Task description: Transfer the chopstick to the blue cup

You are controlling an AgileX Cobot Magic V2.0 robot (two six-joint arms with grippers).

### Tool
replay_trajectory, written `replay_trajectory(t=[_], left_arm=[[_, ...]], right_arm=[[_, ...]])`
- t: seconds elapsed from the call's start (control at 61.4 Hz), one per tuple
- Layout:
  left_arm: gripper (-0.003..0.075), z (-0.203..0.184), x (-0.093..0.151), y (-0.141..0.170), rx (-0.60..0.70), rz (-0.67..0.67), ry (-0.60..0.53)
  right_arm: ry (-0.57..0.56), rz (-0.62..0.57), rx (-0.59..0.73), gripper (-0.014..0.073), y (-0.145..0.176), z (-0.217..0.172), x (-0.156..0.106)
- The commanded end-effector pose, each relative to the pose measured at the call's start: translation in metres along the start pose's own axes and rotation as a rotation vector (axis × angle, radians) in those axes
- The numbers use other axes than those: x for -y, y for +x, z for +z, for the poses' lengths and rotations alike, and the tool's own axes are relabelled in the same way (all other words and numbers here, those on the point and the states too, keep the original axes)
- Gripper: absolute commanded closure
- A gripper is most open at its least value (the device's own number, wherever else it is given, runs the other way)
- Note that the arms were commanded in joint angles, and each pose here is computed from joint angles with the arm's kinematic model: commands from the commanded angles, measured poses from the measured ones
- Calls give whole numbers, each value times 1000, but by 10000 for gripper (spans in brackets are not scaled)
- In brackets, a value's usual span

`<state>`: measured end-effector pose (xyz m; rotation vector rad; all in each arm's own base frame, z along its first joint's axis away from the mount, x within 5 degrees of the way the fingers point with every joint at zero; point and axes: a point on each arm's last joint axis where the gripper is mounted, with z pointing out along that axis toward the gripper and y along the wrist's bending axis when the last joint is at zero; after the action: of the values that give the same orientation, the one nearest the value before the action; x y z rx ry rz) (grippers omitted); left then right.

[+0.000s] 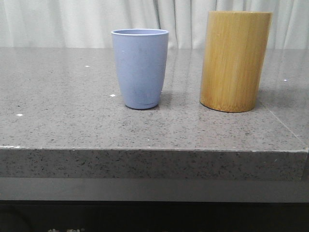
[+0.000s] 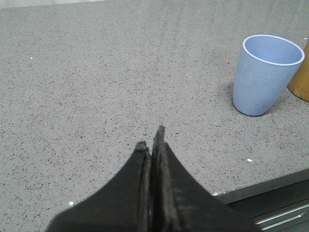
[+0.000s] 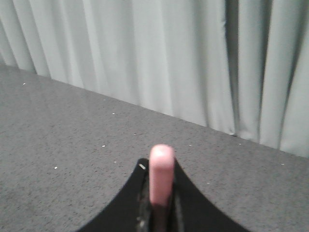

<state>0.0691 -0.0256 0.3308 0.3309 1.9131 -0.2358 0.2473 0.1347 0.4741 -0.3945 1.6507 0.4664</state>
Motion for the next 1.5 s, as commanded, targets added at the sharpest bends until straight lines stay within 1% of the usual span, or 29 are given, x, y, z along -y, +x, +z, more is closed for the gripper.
replay_trajectory(t=[0.0,0.179,0.456,0.652,0.733,0.847,1.026,1.092,1.141,1.206,1.287,1.336,1.483], left_arm=[[739,-3,0,-15,102,-12,-3],[739,-3,0,-15,102,-12,-3],[739,-3,0,-15,102,-12,-3],[739,-3,0,-15,98,-12,-3],[739,-3,0,-14,96,-12,-3],[739,-3,0,-14,96,-12,-3],[739,-3,0,-14,96,-12,-3],[739,-3,0,-14,96,-12,-3],[739,-3,0,-14,96,-12,-3],[739,-3,0,-14,96,-12,-3],[739,-3,0,-14,96,-12,-3],[739,-3,0,-14,96,-12,-3],[739,-3,0,-14,96,-12,-3]], right_arm=[[-38,-7,119,545,-14,4,-13],[-89,-5,93,545,4,37,-31],[-109,39,-46,536,38,73,-36],[-115,57,-148,430,60,90,-37],[-116,67,-164,404,64,93,-38],[-117,71,-166,403,64,94,-38],[-120,71,-130,405,52,81,-37],[-120,71,-112,419,44,73,-36],[-116,71,-102,456,38,66,-34],[-101,73,-102,540,33,59,-27],[-68,77,-107,674,27,49,-14],[-46,80,-112,720,24,43,-6],[54,77,-153,712,14,14,27]])
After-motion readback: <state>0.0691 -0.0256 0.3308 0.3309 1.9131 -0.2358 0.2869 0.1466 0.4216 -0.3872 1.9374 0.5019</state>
